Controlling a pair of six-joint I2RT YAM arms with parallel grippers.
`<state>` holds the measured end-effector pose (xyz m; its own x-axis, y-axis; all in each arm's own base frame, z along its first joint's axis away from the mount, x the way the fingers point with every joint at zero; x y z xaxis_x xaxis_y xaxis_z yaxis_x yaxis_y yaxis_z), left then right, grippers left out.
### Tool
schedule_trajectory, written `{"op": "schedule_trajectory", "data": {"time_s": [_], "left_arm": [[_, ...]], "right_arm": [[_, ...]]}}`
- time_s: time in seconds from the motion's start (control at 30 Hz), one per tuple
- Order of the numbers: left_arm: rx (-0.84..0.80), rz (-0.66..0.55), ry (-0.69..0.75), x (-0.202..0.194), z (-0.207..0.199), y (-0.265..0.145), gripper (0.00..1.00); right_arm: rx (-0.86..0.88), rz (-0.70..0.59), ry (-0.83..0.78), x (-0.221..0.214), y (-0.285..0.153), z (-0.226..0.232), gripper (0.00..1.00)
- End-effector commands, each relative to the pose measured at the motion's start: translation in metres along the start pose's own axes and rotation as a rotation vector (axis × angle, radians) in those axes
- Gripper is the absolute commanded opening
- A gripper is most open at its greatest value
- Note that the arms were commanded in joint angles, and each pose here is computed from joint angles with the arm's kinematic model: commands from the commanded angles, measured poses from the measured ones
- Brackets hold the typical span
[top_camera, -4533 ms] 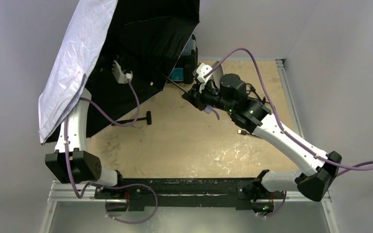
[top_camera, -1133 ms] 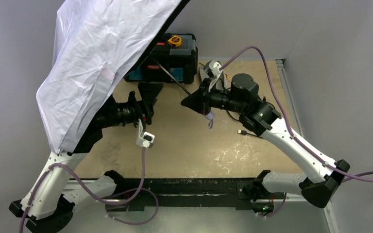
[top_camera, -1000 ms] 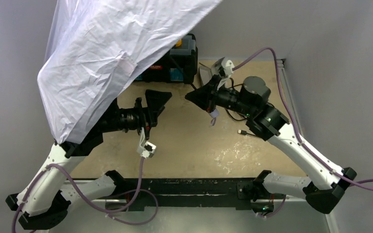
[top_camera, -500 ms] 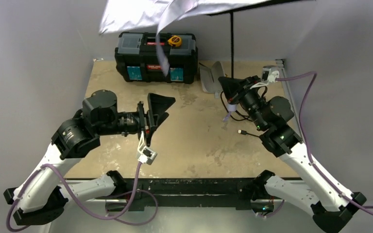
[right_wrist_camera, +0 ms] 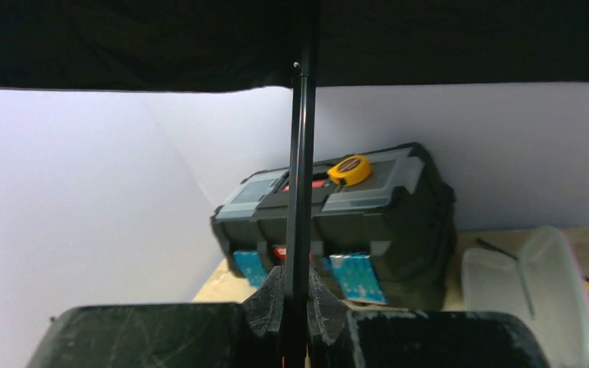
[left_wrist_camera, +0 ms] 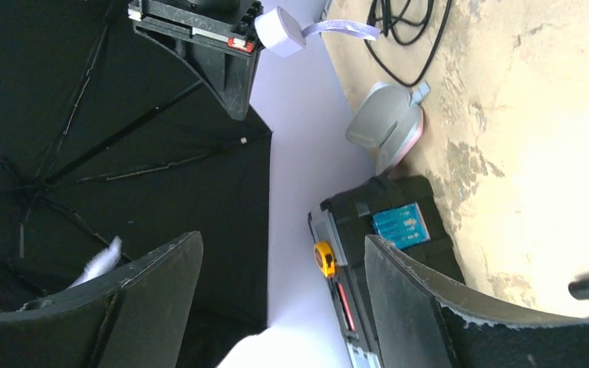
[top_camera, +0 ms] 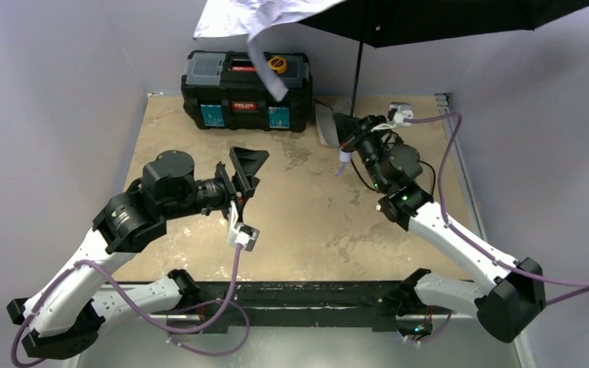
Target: Open the umbrella
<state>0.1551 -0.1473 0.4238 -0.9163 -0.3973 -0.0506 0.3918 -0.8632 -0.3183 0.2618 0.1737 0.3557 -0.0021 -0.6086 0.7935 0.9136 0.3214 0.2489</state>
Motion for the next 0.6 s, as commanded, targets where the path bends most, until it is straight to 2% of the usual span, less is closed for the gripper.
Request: {"op": "schedule_trajectory", "data": {"time_s": [0.0, 0.07, 0.23, 0.33, 0.57], "left_arm": [[0.033, 0.077, -0.044, 0.0, -0.004, -0.019, 0.77], [0.026, 0.096, -0.05, 0.0, -0.007, -0.024, 0.77], [0.03, 0.139, -0.074, -0.001, -0.011, -0.032, 0.77], [0.024, 0.155, -0.09, -0.001, -0.014, -0.035, 0.77], [0.014, 0.168, -0.113, 0.001, -0.022, -0.041, 0.77]], "right_arm": [[0.274, -0.14, 0.096, 0.043, 0.013, 0.051, 0.0], [0.278, -0.107, 0.092, 0.035, 0.018, 0.057, 0.0], [0.157, 0.009, 0.043, -0.005, 0.043, 0.059, 0.0], [0.124, 0.034, 0.038, -0.026, 0.056, 0.054, 0.0], [0.178, 0.112, 0.015, -0.068, 0.056, 0.04, 0.0]]}}
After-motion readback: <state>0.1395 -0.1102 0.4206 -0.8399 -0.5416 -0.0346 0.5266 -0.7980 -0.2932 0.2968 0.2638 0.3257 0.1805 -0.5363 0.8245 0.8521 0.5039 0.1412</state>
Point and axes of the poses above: each gripper's point midway between its finger pads, its own y axis out along the fingers, its own z axis along the line the jaws close on, x = y × z, the point moved 9 cm from there along -y, back along the fingers, and after that the axes turned 7 degrees about y, right-handed, at the moved point
